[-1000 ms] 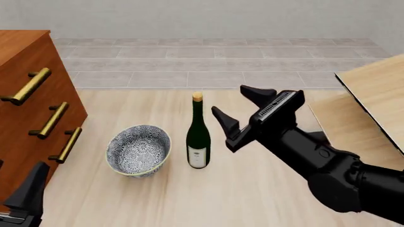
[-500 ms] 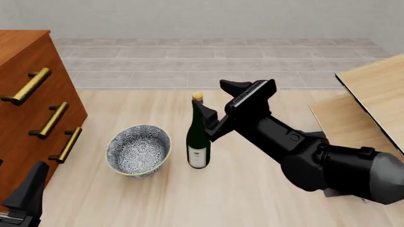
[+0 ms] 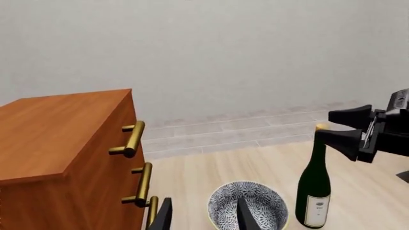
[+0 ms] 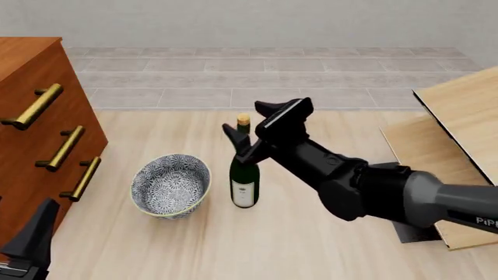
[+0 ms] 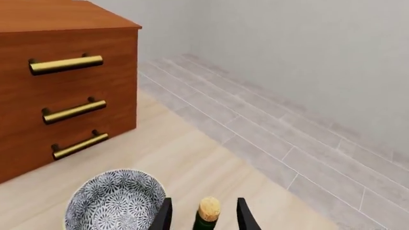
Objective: Put the wine bottle on the wine rack.
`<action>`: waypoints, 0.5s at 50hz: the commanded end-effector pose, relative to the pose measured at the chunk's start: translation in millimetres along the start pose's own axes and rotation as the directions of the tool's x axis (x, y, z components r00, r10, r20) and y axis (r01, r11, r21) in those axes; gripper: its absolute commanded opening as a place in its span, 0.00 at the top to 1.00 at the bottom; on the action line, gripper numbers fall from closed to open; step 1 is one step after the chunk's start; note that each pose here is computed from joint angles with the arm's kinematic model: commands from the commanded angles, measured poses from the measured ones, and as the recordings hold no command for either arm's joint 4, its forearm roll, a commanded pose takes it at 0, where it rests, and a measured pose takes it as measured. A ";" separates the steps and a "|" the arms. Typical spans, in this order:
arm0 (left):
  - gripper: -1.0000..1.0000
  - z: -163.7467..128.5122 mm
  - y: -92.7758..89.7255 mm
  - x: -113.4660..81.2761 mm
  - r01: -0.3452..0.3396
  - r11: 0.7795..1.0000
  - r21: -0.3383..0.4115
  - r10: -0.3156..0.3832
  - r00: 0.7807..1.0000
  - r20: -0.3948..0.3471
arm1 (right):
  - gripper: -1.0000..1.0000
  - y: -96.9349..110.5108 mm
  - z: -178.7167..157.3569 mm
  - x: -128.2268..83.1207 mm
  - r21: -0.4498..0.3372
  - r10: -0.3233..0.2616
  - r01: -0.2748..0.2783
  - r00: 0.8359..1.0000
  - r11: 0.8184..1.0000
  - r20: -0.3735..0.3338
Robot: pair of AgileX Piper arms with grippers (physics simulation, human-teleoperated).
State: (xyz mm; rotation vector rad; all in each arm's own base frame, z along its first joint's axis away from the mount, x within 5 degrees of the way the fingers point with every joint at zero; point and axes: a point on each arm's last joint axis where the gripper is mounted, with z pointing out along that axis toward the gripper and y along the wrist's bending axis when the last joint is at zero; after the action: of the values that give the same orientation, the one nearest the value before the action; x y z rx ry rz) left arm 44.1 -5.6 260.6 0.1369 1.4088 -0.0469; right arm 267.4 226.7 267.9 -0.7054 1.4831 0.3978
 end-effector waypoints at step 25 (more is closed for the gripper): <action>0.00 -1.7 0.4 -8.4 0.001 1.000 0.004 -0.001 1.000 0.004 | 0.00 1.7 24.3 22.7 -0.002 -0.001 0.001 0.999 1.000 -0.047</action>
State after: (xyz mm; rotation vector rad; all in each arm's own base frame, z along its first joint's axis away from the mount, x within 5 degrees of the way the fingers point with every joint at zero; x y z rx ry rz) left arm 42.2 -5.5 265.8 0.1408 1.4064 -0.0505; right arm 281.6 239.7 249.6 -0.7231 1.5146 0.3930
